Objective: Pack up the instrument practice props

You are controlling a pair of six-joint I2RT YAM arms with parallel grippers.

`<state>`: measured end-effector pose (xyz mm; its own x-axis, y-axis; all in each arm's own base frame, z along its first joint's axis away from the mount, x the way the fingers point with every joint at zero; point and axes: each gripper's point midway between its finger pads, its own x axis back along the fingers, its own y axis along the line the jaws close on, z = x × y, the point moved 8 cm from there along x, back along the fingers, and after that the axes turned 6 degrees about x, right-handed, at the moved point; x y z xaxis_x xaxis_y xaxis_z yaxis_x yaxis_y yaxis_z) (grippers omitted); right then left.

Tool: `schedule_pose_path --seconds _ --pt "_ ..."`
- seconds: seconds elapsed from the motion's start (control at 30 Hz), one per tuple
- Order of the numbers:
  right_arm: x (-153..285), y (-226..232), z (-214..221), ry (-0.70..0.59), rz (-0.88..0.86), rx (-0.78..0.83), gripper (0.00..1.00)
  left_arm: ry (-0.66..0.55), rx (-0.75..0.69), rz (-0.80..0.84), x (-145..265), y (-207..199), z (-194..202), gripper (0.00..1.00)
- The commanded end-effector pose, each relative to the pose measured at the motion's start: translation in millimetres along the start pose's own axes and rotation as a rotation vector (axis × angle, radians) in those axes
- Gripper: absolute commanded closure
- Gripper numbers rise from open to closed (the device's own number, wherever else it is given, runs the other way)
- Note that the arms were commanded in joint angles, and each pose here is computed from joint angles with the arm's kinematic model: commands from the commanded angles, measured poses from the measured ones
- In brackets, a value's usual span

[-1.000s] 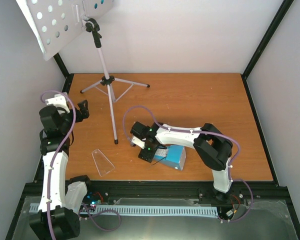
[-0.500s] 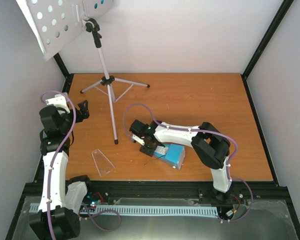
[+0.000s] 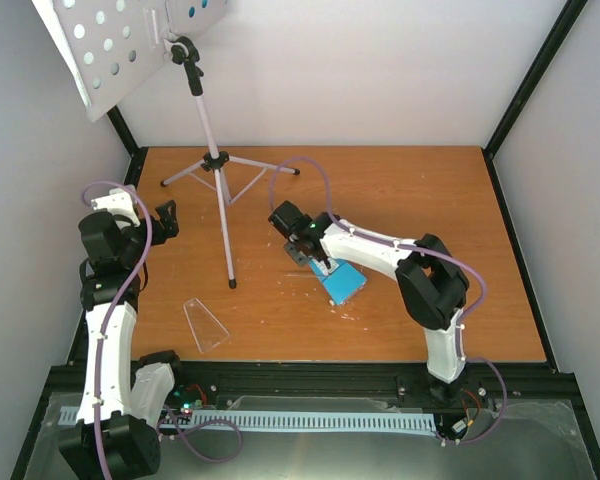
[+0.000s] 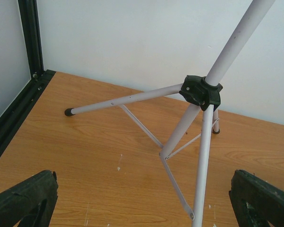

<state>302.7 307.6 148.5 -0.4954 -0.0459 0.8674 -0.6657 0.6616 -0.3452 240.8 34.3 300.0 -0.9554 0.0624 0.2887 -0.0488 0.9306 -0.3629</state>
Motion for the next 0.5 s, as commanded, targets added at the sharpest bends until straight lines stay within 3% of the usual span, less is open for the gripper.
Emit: schedule_pose_path --seconds 0.0,0.27,0.47 --pt "45.1 -41.5 -21.7 -0.191 0.191 -0.178 0.51 -0.024 -0.019 0.004 1.2 -1.4 -4.4 0.01" --pt "79.3 -60.6 -25.5 -0.407 0.258 -0.331 0.5 -0.016 -0.012 0.011 -0.8 -1.4 -3.7 0.01" --pt "75.2 -62.6 -20.3 -0.459 0.3 -0.393 0.51 -0.017 -0.011 0.015 -0.1 -1.9 -3.8 0.0"
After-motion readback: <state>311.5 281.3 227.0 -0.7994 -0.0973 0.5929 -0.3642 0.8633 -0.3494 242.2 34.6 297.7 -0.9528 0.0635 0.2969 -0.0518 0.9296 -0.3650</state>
